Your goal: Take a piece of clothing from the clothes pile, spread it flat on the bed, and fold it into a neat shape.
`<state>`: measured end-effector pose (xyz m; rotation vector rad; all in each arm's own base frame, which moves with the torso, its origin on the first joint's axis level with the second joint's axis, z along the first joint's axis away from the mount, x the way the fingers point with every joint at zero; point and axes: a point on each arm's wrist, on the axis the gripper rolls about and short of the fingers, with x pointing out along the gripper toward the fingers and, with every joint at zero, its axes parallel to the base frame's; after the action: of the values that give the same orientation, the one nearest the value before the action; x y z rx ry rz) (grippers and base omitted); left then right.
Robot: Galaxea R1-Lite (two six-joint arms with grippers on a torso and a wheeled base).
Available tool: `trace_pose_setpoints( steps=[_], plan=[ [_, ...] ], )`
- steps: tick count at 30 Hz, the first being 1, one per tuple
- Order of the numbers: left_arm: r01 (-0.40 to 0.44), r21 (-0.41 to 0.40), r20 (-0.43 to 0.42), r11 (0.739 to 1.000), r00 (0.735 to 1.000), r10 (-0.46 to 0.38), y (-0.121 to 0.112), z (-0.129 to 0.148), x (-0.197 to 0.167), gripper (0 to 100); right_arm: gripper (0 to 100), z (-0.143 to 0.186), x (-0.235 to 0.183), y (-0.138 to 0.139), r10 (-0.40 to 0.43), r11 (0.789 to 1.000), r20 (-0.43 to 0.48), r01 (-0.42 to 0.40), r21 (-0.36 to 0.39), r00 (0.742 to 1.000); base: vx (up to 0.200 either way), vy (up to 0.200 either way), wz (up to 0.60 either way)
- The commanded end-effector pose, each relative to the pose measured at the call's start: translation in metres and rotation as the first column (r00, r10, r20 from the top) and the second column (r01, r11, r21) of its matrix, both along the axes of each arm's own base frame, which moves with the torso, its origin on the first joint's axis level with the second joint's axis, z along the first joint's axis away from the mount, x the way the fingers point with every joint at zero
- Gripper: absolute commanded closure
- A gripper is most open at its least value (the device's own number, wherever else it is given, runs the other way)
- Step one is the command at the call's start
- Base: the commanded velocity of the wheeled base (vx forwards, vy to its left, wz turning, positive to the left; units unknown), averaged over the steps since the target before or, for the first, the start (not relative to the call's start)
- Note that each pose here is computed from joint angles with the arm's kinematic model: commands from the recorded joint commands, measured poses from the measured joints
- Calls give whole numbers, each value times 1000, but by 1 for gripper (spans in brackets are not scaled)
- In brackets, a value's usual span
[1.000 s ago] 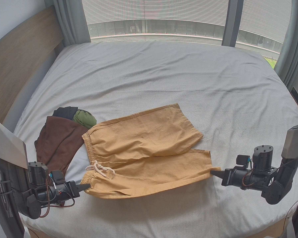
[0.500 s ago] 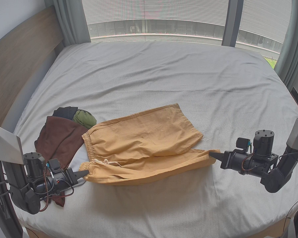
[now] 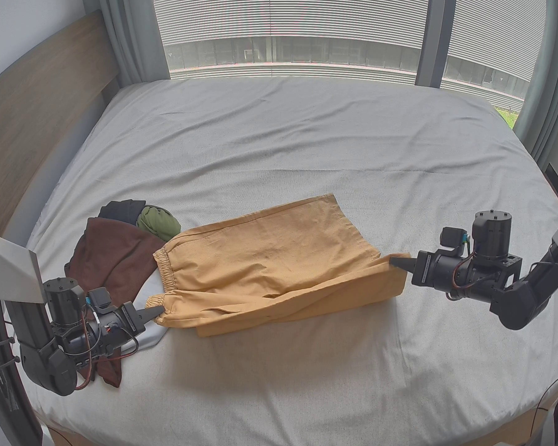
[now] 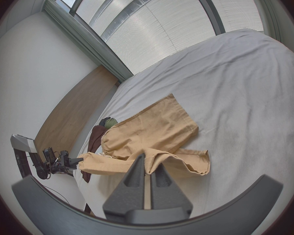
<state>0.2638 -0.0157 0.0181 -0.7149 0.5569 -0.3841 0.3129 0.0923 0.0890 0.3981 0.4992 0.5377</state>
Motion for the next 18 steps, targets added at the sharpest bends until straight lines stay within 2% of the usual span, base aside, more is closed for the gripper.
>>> trace_pose_setpoints(
  steps=[1, 6, 18],
  plan=[
    [-11, -13, 15, 1000, 1000, 12, 0, 3, 5, 100, 100, 21, 7, 1, -2, 1000, 60, 1, 16, 998, 0, 0, 0],
    [-40, -54, 36, 998, 998, 42, 2, 11, 11, 100, 100, 30, 16, 3, -6, 1000, 75, 5, 20, 997, 0, 0, 0],
    [-102, -78, 68, 992, 992, 108, 2, 16, 25, 100, 100, 59, 38, 12, 2, 999, 119, -5, 32, 993, 0, 0, 0]
  ],
)
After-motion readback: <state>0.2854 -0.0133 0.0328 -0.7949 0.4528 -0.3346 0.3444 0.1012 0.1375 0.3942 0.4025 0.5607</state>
